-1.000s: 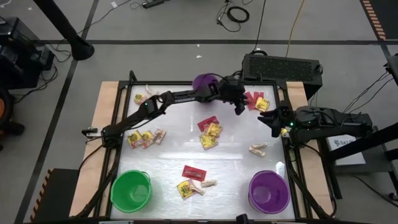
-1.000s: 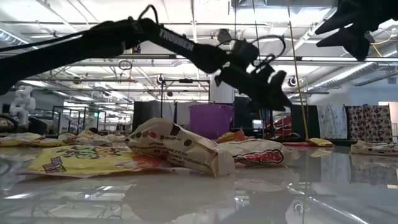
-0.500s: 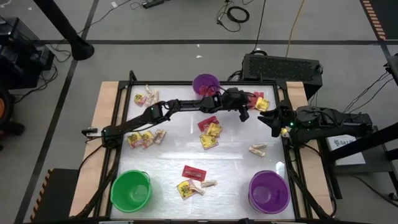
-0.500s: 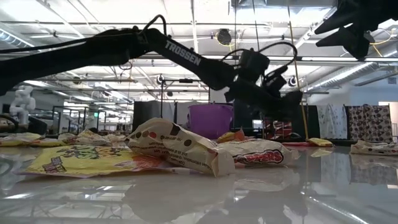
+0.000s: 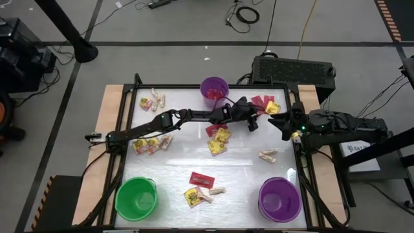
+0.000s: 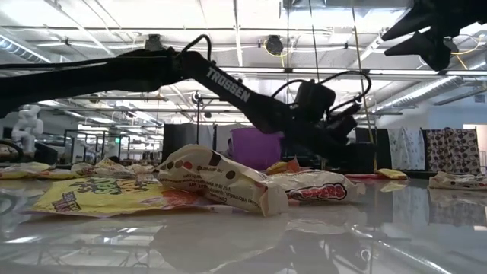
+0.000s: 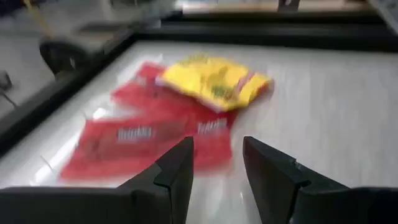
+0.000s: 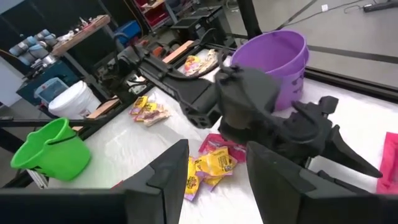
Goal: Sort candy by brand, put in halloween buckets
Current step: Put the red candy into the green bucket
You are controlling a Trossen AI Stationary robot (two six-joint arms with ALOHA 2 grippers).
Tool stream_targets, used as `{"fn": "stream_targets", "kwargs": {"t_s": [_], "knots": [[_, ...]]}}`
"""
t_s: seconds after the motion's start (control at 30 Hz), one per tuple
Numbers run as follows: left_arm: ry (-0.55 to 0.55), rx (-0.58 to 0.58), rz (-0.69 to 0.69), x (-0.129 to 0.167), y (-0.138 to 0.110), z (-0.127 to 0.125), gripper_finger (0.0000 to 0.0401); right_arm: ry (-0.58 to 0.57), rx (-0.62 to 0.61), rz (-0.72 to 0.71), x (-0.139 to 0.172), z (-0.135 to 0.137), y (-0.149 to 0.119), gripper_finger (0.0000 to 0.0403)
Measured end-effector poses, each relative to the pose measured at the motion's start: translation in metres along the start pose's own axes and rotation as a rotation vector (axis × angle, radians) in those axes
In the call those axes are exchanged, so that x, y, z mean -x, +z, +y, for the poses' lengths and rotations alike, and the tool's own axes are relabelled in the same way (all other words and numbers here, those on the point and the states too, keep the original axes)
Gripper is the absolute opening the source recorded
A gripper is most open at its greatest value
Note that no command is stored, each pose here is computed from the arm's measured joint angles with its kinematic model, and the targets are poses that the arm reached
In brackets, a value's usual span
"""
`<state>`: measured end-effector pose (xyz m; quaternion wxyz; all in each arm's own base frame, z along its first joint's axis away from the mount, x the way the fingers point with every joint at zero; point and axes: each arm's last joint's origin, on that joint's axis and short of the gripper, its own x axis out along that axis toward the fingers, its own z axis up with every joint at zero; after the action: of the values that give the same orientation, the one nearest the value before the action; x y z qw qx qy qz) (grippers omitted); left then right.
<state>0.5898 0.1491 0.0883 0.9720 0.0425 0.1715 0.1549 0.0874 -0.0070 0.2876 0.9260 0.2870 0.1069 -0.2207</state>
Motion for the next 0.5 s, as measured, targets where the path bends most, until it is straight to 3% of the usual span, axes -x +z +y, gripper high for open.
{"fn": "stream_targets", "kwargs": {"t_s": [0.23, 0.5], "knots": [[0.033, -0.034, 0.0, -0.003, -0.008, -0.005, 0.0145, -0.012, -0.024, -0.022, -0.001, -0.001, 0.002, 0.0155], [-0.014, -0.059, 0.04, -0.002, -0.009, -0.004, 0.0145, -0.031, -0.038, -0.039, -0.001, -0.003, 0.004, 0.0155]]}}
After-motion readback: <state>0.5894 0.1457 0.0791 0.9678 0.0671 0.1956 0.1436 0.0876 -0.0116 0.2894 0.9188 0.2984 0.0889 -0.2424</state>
